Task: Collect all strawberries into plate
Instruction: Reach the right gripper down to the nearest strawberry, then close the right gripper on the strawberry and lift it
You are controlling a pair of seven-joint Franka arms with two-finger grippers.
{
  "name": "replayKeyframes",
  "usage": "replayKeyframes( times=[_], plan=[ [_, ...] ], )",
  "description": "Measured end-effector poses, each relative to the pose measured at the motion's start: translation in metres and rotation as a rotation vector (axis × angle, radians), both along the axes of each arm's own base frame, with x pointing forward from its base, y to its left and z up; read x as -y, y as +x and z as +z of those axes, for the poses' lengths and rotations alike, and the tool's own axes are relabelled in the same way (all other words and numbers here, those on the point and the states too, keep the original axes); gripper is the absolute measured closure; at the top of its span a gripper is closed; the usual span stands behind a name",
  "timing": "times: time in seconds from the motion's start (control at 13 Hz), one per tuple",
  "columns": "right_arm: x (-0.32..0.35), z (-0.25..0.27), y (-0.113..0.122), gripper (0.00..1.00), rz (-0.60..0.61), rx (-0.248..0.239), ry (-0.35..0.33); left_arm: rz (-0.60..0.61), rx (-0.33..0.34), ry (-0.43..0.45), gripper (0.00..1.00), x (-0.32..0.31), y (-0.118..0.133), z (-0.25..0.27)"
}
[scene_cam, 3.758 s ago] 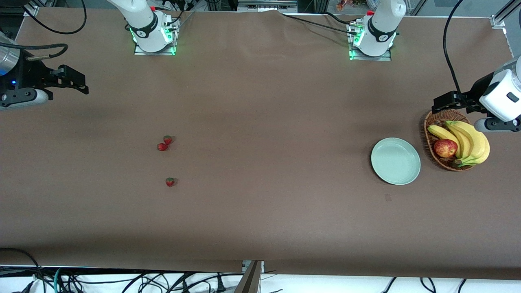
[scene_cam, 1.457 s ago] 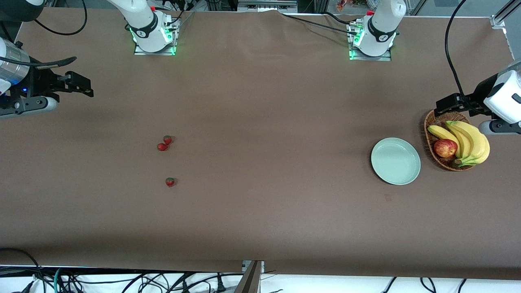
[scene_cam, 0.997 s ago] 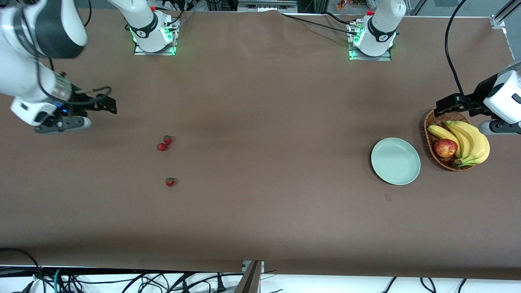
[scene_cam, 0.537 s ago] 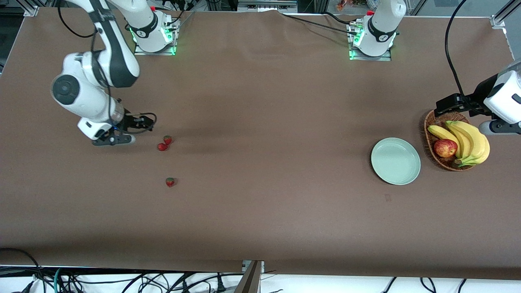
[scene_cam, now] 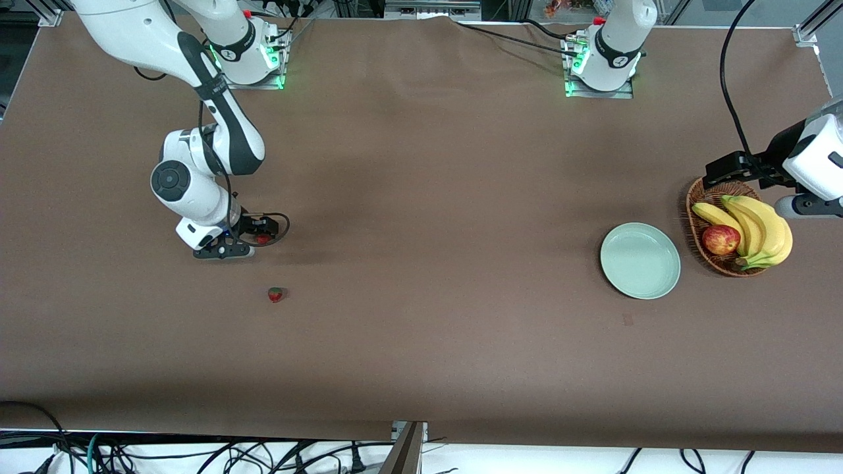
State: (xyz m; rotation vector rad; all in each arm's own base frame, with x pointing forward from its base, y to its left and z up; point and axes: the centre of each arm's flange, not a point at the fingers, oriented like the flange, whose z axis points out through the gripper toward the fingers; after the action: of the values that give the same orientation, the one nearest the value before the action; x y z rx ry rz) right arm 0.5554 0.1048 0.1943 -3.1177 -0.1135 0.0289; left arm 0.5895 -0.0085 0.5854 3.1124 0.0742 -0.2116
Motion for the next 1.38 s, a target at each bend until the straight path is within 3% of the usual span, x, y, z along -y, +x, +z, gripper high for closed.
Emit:
replayKeyframes(
  times=[0.15,0.31,0.38,0.54,0.77,0.92,1.07,1.38],
  plan=[
    [0.000,-0.003,0.001,0.03,0.000,0.003,0.000,0.000,0.000,0.000,0.00,0.000,0.000,0.000],
    [0.000,-0.008,0.000,0.14,0.000,0.000,0.000,0.000,0.000,0.000,0.00,0.000,0.000,0.000],
    [0.000,-0.010,0.000,0.15,0.000,-0.003,-0.001,0.000,0.000,0.000,0.00,0.000,0.000,0.000],
    [0.000,-0.012,-0.001,0.32,0.000,-0.005,-0.001,0.000,0.000,0.000,0.00,0.000,0.000,0.000],
    [-0.001,-0.011,-0.001,0.39,0.000,-0.003,-0.001,0.000,0.000,0.000,0.00,0.000,0.000,0.000],
    [-0.001,-0.009,0.002,0.59,0.000,0.004,0.000,0.000,0.000,0.000,0.00,0.000,0.000,0.000],
    [-0.002,-0.003,0.008,0.63,0.001,0.010,0.002,0.000,0.000,0.000,0.00,0.000,0.000,0.000],
    [-0.010,0.041,0.041,0.63,0.008,-0.064,-0.002,0.002,-0.003,0.000,0.00,-0.001,0.001,-0.002]
  ],
)
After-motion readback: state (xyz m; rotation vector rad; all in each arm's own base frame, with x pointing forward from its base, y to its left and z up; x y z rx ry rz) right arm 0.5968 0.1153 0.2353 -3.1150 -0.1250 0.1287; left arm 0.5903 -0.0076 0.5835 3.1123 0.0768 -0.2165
